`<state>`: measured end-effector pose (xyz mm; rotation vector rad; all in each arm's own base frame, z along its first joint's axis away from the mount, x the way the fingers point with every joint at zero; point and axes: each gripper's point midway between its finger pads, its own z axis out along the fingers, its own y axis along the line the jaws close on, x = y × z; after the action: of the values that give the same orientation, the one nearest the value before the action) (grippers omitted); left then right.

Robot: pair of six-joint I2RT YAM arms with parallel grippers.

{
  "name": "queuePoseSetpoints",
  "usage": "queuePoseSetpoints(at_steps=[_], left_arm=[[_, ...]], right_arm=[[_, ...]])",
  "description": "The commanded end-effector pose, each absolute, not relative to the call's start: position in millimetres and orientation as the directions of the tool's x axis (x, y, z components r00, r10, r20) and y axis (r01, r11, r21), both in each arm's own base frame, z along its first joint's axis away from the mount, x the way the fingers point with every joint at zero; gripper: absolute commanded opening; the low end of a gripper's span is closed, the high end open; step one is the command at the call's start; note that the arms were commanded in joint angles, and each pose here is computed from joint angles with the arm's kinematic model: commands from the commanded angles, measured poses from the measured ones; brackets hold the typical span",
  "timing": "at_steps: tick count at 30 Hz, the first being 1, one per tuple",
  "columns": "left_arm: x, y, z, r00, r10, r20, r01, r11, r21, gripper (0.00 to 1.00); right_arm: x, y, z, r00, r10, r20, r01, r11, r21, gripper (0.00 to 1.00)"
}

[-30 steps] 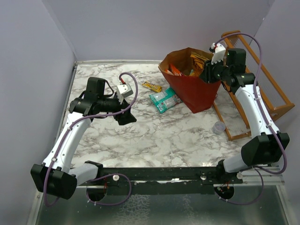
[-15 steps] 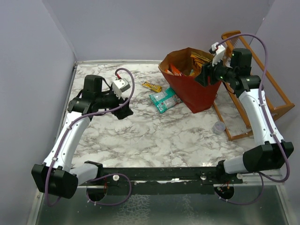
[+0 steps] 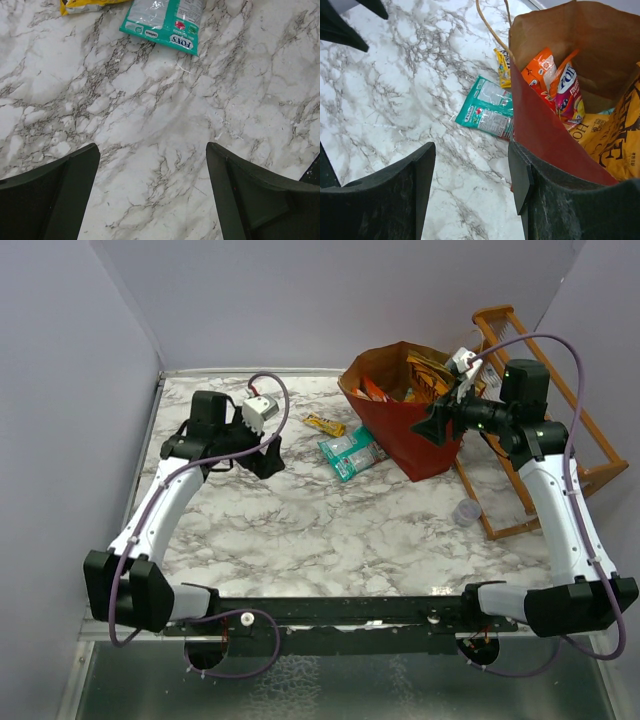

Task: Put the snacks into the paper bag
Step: Pick up the snack from the center of the board.

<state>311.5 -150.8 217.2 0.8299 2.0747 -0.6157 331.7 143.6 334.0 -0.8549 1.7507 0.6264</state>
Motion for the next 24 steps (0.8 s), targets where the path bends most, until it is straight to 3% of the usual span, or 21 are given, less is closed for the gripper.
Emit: queuePoseSetpoints(at_steps=[1, 24], left_arm=[[334.6, -163.5, 205.6, -0.499, 0.287, -0.817, 0.721, 0.662, -0.208, 0.90], [448.9, -234.0, 98.9, -0.727, 0.147, -0.670, 0.642, 0.490, -0.589, 0.94]], right_arm=[[321.6, 147.6, 340.8, -0.132, -0.251, -0.959, -0.820, 0.571, -0.037, 0.60], [332.9, 127.8, 310.6, -0.160, -0.324, -0.932, -0.776, 0.625, -0.084, 0.60]])
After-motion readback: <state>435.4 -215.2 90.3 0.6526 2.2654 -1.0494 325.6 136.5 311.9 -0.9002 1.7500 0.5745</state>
